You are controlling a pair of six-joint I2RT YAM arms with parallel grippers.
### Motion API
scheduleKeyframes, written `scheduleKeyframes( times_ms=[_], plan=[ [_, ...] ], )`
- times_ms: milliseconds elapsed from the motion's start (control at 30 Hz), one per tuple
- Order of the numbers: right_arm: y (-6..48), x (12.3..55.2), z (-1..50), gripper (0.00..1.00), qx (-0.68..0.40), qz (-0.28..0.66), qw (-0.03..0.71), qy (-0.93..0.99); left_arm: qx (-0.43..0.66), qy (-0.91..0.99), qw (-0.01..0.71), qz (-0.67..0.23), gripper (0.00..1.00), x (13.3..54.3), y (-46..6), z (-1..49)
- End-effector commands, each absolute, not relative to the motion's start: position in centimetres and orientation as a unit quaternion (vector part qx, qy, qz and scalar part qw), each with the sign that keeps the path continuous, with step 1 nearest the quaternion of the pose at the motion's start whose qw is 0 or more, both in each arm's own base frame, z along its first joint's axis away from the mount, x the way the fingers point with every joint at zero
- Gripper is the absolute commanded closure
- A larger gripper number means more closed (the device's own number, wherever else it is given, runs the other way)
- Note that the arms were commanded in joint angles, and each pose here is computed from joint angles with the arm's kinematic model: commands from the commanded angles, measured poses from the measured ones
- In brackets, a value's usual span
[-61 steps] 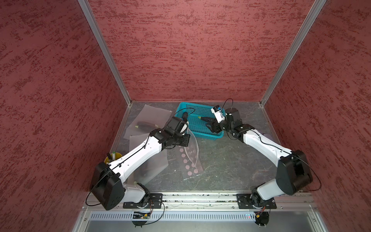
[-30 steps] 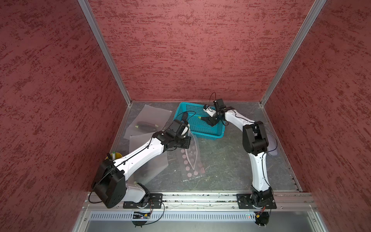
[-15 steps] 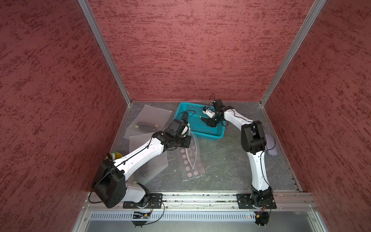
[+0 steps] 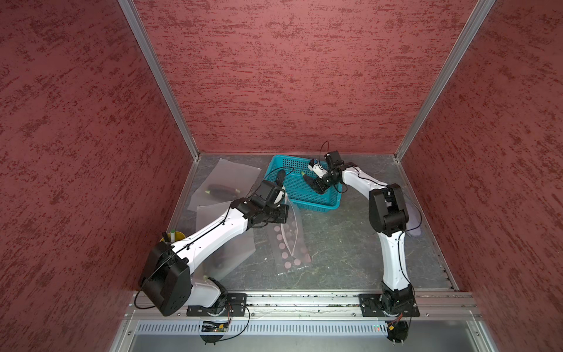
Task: Place the eggplant in a zip-top bag and seal the zipper
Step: Pick up the eggplant from the basket, then place the eggplant in the zipper food storage bag.
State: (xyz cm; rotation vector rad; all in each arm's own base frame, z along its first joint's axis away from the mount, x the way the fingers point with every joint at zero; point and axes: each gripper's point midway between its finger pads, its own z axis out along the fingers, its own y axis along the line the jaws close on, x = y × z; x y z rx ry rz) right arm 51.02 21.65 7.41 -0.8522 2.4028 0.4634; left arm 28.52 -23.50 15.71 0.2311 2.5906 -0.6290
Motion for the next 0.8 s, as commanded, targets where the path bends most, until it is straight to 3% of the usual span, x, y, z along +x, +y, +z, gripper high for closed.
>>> scheduleKeyframes(
  times_ms=[0,367,600,767],
  plan=[
    [22.2,52.4,15.3,0.65,-0.284,0.228,0.371,0.854,0.052,0.940,0.244,-0.232,1.00,29.4,-23.2,17.8],
    [23.8,46.4,30.9,0.64,-0.224,0.413,0.521,0.713,0.045,0.935,0.232,-0.263,1.00,30.9,-25.2,19.7],
    [23.7,40.6,35.3,0.64,-0.189,0.536,0.535,0.625,0.013,0.936,0.221,-0.275,1.00,32.6,-25.7,19.3],
    [25.0,37.2,35.4,0.63,-0.191,0.585,0.515,0.597,-0.015,0.930,0.228,-0.289,1.00,33.8,-25.7,19.7]
  ],
)
